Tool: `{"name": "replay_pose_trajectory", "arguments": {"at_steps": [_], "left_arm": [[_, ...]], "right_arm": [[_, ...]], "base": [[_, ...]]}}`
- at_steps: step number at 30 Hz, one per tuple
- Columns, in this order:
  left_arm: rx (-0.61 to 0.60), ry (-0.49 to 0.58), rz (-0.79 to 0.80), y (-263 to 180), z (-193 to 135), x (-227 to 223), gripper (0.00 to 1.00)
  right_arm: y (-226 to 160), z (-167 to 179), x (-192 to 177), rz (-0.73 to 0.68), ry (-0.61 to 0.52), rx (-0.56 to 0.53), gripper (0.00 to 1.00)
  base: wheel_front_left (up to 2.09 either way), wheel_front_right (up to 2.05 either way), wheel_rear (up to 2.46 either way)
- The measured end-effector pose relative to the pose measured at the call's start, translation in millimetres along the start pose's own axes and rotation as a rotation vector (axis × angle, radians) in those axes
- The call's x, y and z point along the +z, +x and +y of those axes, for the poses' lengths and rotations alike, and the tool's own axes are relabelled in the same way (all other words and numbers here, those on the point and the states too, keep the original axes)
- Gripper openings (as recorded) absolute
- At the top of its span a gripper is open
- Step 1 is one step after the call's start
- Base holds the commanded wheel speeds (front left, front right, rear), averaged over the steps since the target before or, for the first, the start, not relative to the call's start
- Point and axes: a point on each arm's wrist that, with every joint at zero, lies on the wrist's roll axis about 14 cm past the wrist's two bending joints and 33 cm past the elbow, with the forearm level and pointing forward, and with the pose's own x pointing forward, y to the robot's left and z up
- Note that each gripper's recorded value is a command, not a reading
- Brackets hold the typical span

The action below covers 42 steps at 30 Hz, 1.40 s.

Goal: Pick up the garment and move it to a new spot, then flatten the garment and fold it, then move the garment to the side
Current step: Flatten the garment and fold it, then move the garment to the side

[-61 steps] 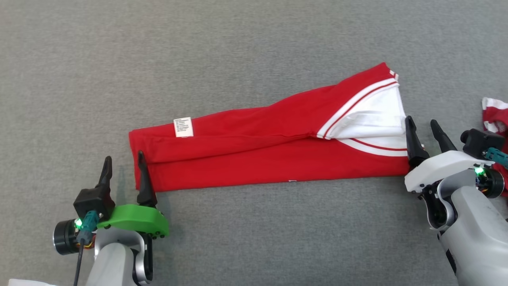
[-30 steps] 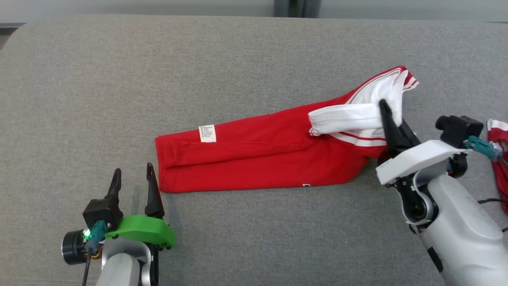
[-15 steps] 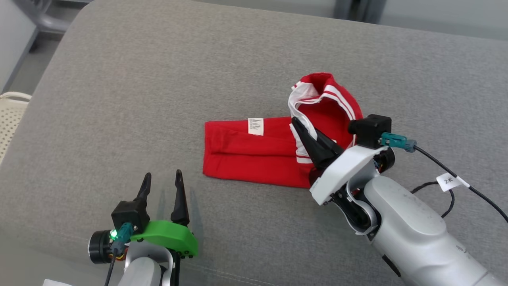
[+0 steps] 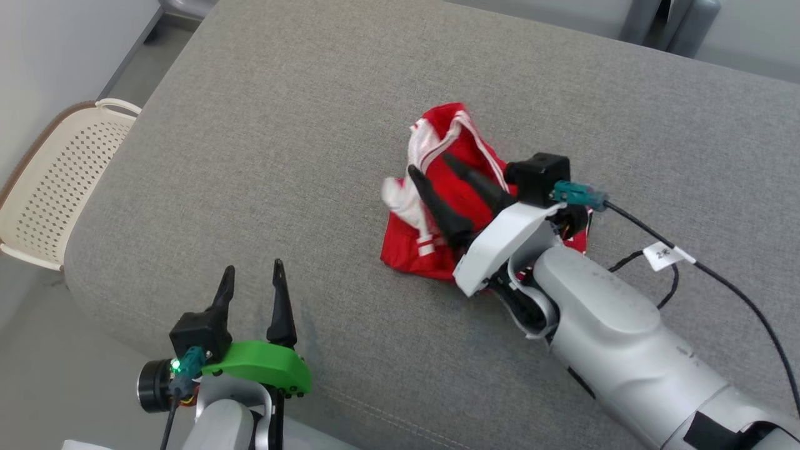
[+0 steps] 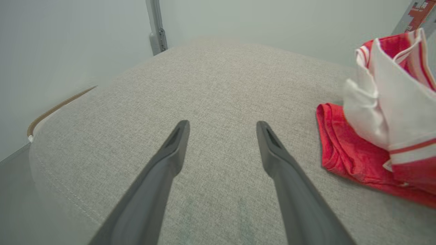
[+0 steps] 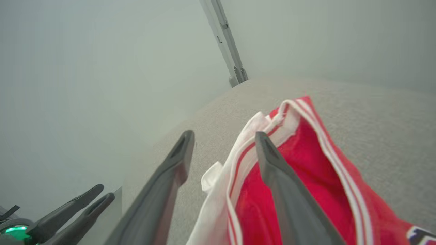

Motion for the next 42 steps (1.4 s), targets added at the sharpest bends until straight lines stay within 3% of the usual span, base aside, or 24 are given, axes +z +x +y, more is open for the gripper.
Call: {"name": "replay_pose_trajectory", "arguments": {"at_steps": [8,13,18,30,42], "left_arm": [[-0.051,0.029,-0.026,16,-18,7,1.0],[-0.124,0.039,-0.039,26,-42,10,1.0],[-0.202,0.051,-0.026,31,-69,4,1.0],[-0.308,0.083,0.013,25,-100,-14,1.0],[-0.341,0.08,0.003,7,-104,-12,1.0]], "right_arm": [[-47,-92,57,-0.177,-0.082,-0.279,1.0],[-120,-143,54,-0.191,-0.128,-0.511,1.0],[-183,-163,43,-0.18,-0.161,-0.682,1.0],[-275,-159,29,-0.156,-0.219,-0.889,1.0],[-300,-133,23,-0.191,-0.173,-0.91,1.0]], "base": [[0.0,0.0,0.0],[0.0,0.0,0.0],[0.0,0.0,0.0],[0.0,0.0,0.0],[0.0,0.0,0.0]]}}
